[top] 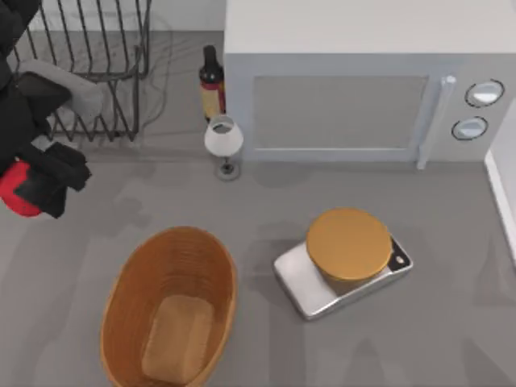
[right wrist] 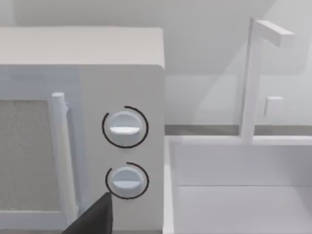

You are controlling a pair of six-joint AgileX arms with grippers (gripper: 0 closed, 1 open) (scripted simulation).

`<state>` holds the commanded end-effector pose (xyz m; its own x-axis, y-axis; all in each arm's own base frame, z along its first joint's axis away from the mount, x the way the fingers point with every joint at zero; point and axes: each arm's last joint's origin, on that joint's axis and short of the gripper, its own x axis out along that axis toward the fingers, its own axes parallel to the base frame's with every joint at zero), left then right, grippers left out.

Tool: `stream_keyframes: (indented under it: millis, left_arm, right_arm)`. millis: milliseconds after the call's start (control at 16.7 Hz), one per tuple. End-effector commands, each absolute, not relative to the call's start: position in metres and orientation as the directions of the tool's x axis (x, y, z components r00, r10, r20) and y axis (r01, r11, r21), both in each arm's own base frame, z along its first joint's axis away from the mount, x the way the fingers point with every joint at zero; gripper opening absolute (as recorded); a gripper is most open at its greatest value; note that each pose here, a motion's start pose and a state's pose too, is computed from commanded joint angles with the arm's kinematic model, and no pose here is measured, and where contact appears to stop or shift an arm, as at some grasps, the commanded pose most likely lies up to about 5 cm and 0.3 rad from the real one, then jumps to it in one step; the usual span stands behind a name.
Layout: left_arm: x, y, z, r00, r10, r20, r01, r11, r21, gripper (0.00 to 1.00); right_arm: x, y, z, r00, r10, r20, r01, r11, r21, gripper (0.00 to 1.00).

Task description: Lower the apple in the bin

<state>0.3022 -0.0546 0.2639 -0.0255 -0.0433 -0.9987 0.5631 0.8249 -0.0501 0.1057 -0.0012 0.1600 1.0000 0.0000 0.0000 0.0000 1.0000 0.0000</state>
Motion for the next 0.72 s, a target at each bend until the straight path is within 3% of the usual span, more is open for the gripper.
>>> stream_keyframes:
  millis: [300,720]
  left_arm:
    - [0.267,-0.116,0.264,-0.045,-0.064,-0.997,0.261,0.962,-0.074,0.00]
    - [0.222,-0.159,0.272,-0.004,-0.109,-0.994,0.038,0.993,-0.109,0.00]
  right_arm:
    - [0.106,-0.001,0.160,1.000,0.000,0.000,0.000,1.000,0.000,1.00]
    - [0.106,-0.001,0.160,1.000,0.000,0.000,0.000,1.000,0.000,1.00]
